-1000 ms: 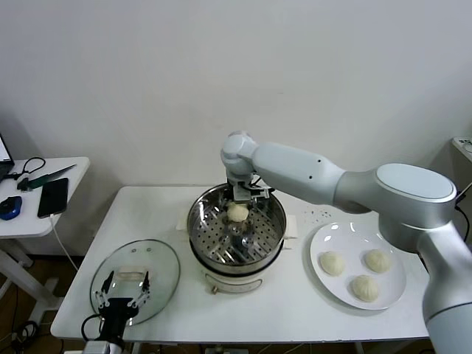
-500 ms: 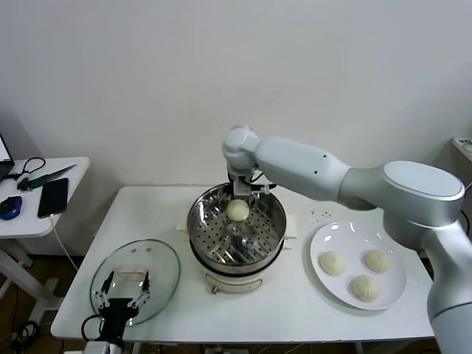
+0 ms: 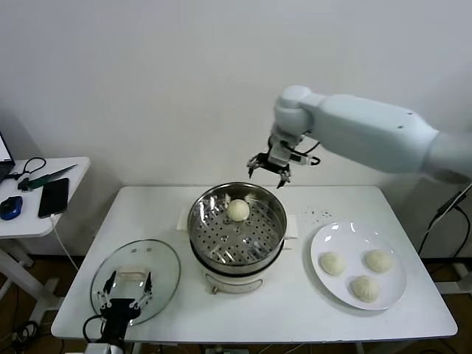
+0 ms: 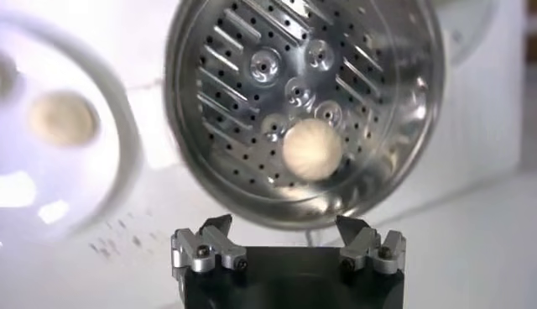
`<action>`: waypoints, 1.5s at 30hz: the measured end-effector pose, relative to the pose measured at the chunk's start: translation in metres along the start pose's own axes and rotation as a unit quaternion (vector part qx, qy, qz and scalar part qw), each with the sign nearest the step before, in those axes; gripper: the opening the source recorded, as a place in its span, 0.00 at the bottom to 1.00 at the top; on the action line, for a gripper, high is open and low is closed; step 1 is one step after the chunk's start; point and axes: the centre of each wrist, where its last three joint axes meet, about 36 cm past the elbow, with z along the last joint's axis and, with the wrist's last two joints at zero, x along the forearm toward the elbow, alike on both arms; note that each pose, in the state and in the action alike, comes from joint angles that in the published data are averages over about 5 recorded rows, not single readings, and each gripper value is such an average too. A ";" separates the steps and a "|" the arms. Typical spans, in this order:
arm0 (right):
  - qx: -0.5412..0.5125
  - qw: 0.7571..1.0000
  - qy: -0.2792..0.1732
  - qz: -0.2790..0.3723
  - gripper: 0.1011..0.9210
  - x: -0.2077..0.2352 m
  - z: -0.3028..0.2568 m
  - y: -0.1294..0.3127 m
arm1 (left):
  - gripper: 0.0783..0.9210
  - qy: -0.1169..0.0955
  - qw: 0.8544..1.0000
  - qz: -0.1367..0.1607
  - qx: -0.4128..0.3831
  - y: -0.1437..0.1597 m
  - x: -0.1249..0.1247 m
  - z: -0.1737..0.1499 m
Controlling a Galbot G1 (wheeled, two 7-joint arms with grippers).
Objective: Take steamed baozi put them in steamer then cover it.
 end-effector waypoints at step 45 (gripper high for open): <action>-0.423 0.902 -0.012 -0.090 0.88 -0.194 0.042 0.235 | 0.88 0.014 1.000 -0.008 -0.002 0.007 0.005 0.011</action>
